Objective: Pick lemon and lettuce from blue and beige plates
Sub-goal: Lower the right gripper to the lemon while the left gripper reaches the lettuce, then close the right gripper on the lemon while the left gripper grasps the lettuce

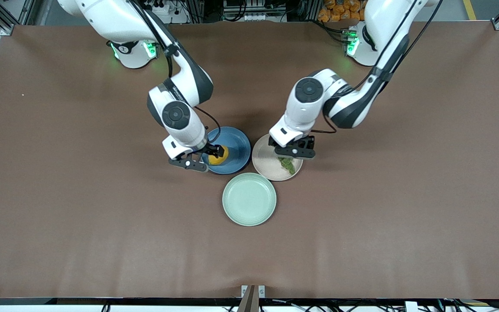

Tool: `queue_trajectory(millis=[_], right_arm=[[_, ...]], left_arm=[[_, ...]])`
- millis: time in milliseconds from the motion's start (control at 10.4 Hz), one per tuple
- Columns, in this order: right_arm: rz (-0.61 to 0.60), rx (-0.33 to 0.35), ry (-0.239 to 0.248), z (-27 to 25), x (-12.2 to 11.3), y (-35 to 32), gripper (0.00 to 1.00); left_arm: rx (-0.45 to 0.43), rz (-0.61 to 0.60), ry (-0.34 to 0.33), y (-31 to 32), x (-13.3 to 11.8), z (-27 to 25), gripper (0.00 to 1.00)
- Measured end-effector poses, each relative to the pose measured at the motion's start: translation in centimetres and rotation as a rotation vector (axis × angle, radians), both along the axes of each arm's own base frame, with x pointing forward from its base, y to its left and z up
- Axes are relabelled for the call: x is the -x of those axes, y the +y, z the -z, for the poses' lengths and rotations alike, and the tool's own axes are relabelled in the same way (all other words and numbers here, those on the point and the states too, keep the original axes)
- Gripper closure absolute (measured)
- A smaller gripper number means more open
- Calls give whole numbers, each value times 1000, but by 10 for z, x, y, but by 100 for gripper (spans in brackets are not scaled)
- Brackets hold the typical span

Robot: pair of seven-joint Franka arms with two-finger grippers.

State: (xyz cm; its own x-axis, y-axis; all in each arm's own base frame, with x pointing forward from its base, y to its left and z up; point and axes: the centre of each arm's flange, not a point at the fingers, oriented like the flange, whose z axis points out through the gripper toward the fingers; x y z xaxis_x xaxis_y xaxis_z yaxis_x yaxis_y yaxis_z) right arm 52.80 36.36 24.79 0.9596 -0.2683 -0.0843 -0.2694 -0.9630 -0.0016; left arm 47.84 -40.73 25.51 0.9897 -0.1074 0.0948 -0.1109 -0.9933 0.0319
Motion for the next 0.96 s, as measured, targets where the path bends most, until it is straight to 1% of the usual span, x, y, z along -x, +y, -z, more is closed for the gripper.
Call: queue_trajectory(millis=[193,289,385,578,770,867,963], right_arm=[[62,12,14,22,5,12,0],[89,12,22,27,5,15,0],[119,-1,34,29,4,16,0],[174,-23,41,33,3,18,0],[216,-21,42,41,4,19,1],[225,-20,45,43,4,19,15],[235,-20,45,44,3,20,27]], left_arm=[[-16,-3,-5,-12,13,26,5],[-28,0,-10,-14,16,36,9],[-34,0,-12,-13,16,43,9],[-36,-9,-13,-7,10,47,8],[-37,-14,-13,-5,8,47,10],[-38,-15,-10,-4,8,49,11],[-42,-18,-5,-2,8,53,17]])
